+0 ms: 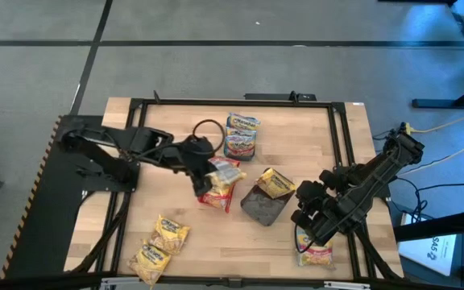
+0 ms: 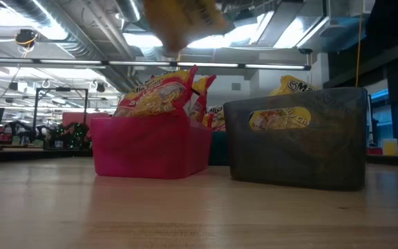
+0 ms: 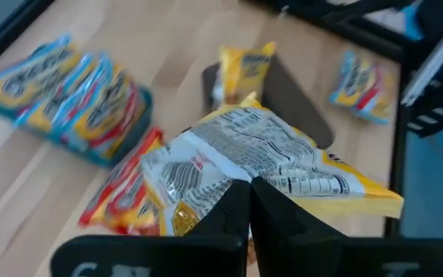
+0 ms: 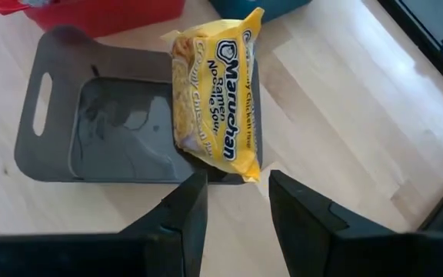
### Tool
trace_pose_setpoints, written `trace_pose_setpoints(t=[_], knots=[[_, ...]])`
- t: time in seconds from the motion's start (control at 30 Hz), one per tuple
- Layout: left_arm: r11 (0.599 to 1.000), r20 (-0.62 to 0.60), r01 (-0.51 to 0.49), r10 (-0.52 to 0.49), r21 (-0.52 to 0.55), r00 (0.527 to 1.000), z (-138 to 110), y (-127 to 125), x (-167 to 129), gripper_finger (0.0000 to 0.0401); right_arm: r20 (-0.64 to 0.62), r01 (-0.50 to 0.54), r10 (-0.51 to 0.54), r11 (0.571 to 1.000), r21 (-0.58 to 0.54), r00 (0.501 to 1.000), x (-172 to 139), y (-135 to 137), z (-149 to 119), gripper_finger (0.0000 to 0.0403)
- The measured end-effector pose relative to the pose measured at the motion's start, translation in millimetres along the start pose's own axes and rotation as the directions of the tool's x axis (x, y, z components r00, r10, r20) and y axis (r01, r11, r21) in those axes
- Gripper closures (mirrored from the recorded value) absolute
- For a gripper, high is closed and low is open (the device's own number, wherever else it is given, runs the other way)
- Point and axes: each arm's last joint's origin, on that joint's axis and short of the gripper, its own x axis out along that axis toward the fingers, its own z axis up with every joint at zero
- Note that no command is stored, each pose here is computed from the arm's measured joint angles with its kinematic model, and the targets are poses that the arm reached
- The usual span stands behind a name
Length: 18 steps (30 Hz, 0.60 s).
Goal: Sort Maruchan noodles
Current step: Put the yellow bag into the black bin
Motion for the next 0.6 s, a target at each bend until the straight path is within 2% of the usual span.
trace_pose_setpoints(t=[0.07, 0.23, 0.43, 0.53, 0.6], knots=[[0.999, 0.009, 0.026, -0.026, 0.018, 1.0, 10, -7, 1, 0.0401, 0.008, 0.002, -0.002, 1.0, -0.008, 1.0, 0, 0, 0, 0.0265], [0.996, 0.034, 0.06, -0.063, 0.066, 0.997, 25, -25, 8, 0.0401, 0.122, 0.015, -0.013, 1.0, -0.013, 0.992, 0, 0, 4, 0.0264], [0.992, 0.005, 0.069, -0.07, 0.105, 0.998, 24, -38, 25, 0.0401, 0.171, -0.003, 0.01, 0.999, -0.04, 0.985, 0, 4, 6, 0.0264], [0.991, 0.006, 0.079, -0.08, 0.106, 0.997, 24, -40, 28, 0.0401, 0.213, -0.037, 0.033, 0.999, 0.015, 0.976, 3, 9, 15, 0.0264], [0.991, 0.014, 0.082, -0.083, 0.103, 0.996, 25, -40, 28, 0.0401, 0.222, -0.074, 0.07, 0.997, 0.012, 0.972, 7, 14, 23, 0.0264]])
